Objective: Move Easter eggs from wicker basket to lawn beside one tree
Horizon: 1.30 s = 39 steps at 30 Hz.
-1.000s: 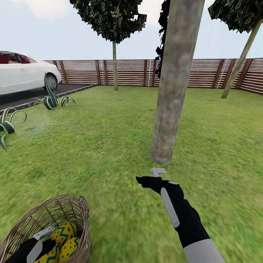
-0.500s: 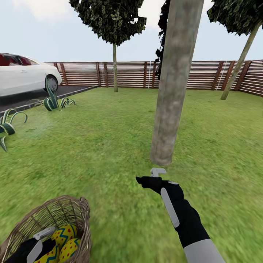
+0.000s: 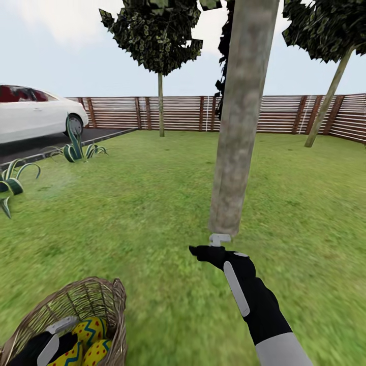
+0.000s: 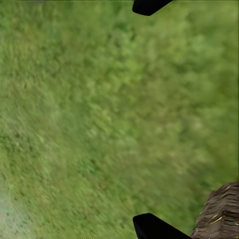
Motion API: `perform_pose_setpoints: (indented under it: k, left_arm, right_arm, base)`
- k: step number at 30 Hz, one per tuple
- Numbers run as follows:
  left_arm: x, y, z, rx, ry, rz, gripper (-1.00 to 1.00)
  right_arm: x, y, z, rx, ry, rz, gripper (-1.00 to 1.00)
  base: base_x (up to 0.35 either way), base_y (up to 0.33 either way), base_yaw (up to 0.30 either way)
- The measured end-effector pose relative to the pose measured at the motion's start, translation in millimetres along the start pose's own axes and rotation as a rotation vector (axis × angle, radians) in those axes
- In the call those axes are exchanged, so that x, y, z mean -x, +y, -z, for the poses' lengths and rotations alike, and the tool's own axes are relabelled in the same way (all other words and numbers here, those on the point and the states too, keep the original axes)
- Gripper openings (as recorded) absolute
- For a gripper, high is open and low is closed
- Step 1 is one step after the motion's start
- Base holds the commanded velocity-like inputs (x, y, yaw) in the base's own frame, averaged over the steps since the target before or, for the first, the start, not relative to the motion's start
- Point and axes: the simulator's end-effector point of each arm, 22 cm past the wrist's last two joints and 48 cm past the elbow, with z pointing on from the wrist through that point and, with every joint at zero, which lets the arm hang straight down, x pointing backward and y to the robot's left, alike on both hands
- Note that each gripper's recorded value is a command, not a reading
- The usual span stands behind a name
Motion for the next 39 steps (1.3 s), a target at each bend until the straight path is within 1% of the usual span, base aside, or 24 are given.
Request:
perform_pose_setpoints:
  k: [5,11,15,24,29,39]
  left_arm:
    - [5,-2,6.3,-0.011,-0.006,0.002,-1.0]
    - [4,-2,6.3,-0.012,-0.002,0.003,-1.0]
    - [10,-4,11.3,-0.019,-0.014,0.007,-1.0]
    - [22,-5,28.2,-0.019,-0.012,0.005,-1.0]
    - [25,-7,37.6,-0.022,0.008,0.004,-1.0]
    - [40,-15,57.6,-0.034,0.0,-0.005,-1.0]
  right_arm:
    - [10,4,7.4,0.002,-0.019,0.007,1.0]
    - [9,4,7.4,0.002,-0.019,0.007,1.0]
    - [17,7,13.5,0.004,-0.034,0.013,1.0]
    - [36,12,19.7,0.004,-0.034,0.013,1.0]
    - [47,15,23.2,0.004,-0.034,0.013,1.0]
    - [68,21,30.1,0.006,-0.033,0.013,1.0]
  base:
    - [0.0,0.0,0.0]
    - [0.0,0.0,0.0]
    - [0.0,0.0,0.0]
    - [0.0,0.0,0.0]
    - [0.0,0.0,0.0]
    - [0.0,0.0,0.0]
